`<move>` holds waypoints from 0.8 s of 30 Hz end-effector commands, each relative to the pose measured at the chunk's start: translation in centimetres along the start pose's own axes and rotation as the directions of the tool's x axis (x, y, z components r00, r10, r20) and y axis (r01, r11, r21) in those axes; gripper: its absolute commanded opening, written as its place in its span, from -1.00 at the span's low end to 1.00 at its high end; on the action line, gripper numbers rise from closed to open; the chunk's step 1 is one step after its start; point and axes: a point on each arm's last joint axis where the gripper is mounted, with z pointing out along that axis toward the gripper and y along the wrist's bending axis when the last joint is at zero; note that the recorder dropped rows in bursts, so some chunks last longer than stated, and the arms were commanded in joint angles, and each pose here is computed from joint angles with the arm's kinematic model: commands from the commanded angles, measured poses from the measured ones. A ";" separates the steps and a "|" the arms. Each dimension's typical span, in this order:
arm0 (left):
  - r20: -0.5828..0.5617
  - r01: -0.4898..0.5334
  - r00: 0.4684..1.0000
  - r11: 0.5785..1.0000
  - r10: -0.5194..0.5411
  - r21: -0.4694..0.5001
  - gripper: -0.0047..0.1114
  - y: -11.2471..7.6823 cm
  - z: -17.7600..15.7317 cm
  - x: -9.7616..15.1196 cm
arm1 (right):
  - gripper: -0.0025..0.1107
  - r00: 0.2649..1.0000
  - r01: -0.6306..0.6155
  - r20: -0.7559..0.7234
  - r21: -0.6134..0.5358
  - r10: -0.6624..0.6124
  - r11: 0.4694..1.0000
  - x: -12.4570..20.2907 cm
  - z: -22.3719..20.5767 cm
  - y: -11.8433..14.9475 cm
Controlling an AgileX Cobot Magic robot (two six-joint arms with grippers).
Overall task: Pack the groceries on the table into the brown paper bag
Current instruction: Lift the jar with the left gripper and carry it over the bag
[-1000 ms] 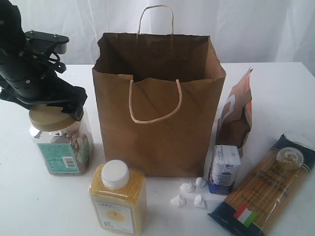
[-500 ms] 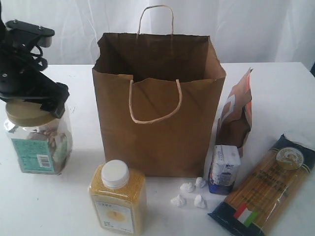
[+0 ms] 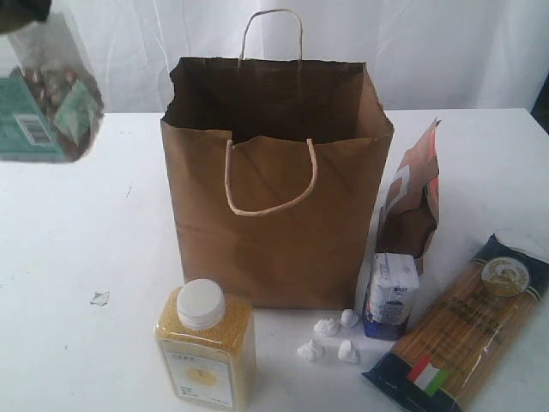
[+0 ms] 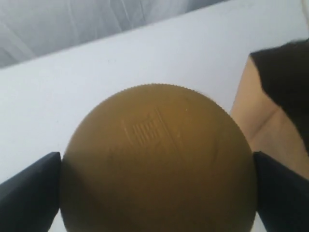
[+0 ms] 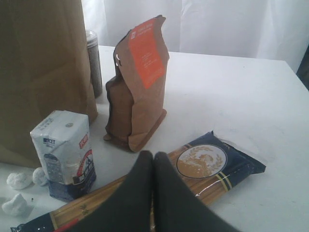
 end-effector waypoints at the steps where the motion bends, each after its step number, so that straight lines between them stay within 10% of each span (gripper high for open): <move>1: 0.159 -0.059 0.986 0.997 0.051 0.045 -0.91 0.2 -4.1 -2.0 | -0.96 1.000 0.001 0.005 0.006 -0.001 1.000 0.1 0.0 0.0; 24: 0.591 -0.434 0.793 0.820 0.151 0.372 -0.91 -5.1 -1.9 -6.6 | -0.96 1.000 0.001 0.005 0.006 -0.001 1.000 0.1 0.0 0.0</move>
